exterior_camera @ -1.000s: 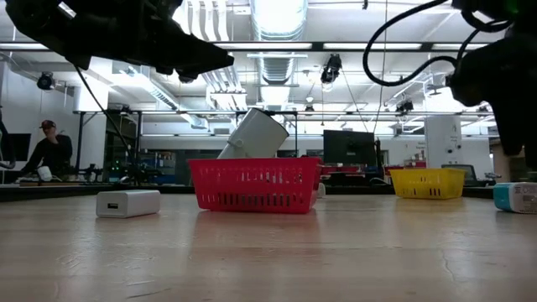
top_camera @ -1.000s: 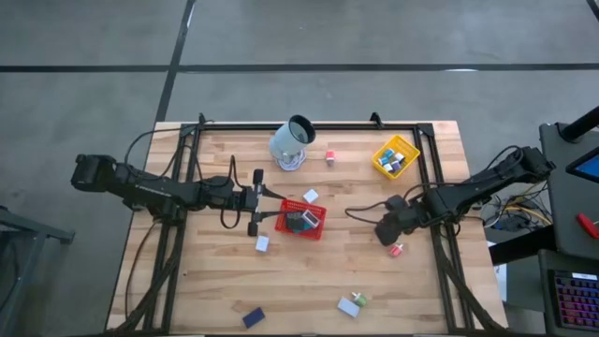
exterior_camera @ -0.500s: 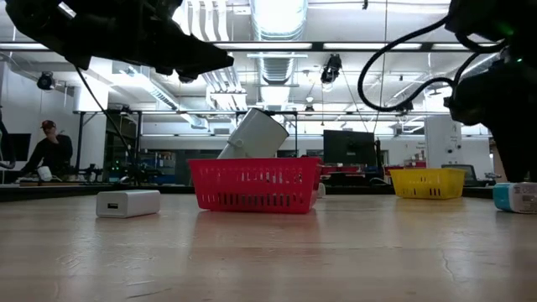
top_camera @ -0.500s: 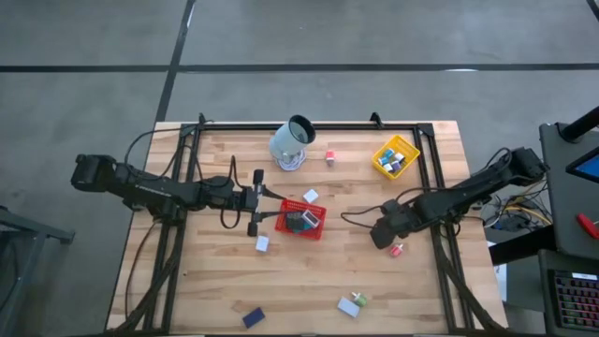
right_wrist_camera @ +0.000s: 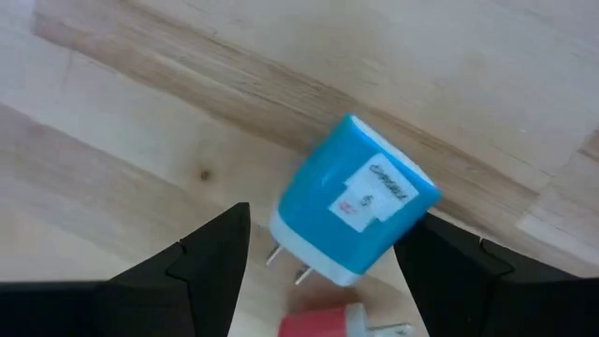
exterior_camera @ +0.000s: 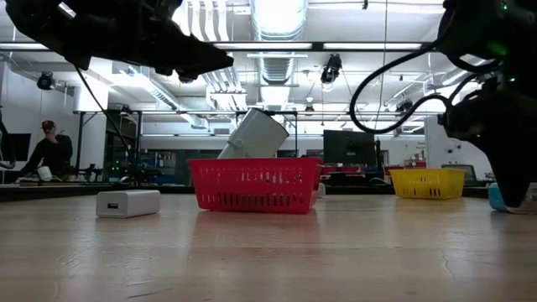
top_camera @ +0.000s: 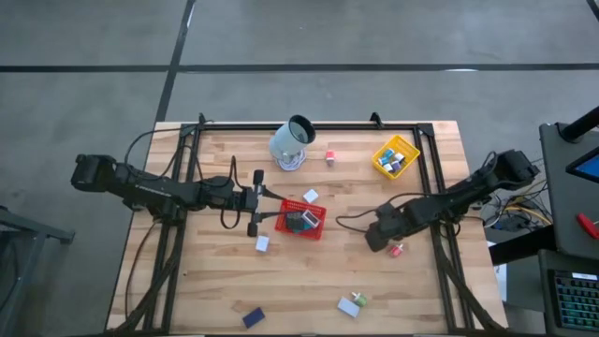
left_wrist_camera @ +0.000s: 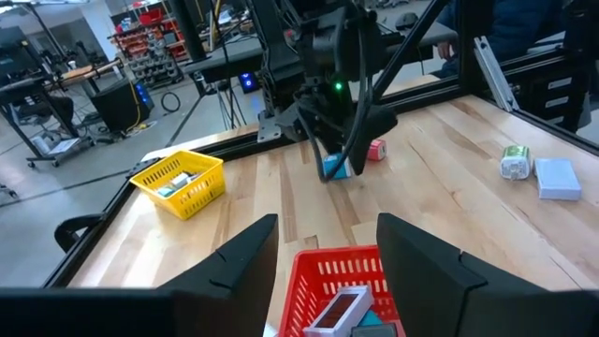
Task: Pick & Place Office items
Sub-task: Put the blue charger adapter into the yellow basket
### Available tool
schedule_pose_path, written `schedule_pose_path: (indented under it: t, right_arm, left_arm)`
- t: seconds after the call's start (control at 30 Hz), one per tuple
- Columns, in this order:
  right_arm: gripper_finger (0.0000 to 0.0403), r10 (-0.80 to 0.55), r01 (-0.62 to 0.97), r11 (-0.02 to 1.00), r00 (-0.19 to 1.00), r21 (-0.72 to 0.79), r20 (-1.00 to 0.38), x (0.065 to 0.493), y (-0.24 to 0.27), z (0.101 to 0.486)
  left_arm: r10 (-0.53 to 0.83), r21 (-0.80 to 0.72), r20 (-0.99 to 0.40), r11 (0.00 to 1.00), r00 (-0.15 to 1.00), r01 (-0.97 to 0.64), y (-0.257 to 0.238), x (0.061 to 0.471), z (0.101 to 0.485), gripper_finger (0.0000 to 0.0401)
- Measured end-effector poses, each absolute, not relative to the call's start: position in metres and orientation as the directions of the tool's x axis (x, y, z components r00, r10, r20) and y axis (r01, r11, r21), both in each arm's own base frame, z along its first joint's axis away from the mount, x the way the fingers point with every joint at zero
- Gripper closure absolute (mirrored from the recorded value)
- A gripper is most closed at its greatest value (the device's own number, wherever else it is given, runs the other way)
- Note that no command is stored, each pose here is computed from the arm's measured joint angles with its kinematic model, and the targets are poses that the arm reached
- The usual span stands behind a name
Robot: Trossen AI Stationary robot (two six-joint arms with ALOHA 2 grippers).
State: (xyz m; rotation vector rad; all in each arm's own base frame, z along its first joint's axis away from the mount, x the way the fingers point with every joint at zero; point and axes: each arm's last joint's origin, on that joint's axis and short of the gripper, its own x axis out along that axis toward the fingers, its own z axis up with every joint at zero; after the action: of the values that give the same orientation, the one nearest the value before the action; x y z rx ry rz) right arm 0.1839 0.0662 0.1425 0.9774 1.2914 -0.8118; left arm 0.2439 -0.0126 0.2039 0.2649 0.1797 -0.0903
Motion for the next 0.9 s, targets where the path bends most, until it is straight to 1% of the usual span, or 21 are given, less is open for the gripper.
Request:
schedule_pose_path:
  t: [0.37, 0.47, 0.67, 0.9]
  right_arm:
    - [0.0154, -0.001, 0.919, 0.368, 0.155, 0.144, -0.988, 0.1865, 0.0641, 0.1428]
    - [0.016, -0.004, 0.922, 0.359, 0.156, 0.144, -0.988, 0.1865, 0.0641, 0.1428]
    - [0.0191, -0.031, 0.921, 0.363, 0.164, 0.141, -0.986, 0.1863, 0.0632, 0.1423]
    - [0.0249, -0.039, 0.906, 0.403, 0.159, 0.13, -0.986, 0.1843, 0.0625, 0.1403]
  left_arm:
    - [-0.068, 0.258, -0.188, 0.959, 0.98, 0.116, -0.0127, 0.2439, 0.2041, 0.0215]
    - [-0.068, 0.258, -0.188, 0.959, 0.98, 0.116, -0.0127, 0.2439, 0.204, 0.0215]
    - [-0.067, 0.258, -0.188, 0.959, 0.98, 0.115, -0.0126, 0.2439, 0.204, 0.0215]
    - [-0.067, 0.258, -0.188, 0.959, 0.98, 0.115, -0.0126, 0.2439, 0.204, 0.0215]
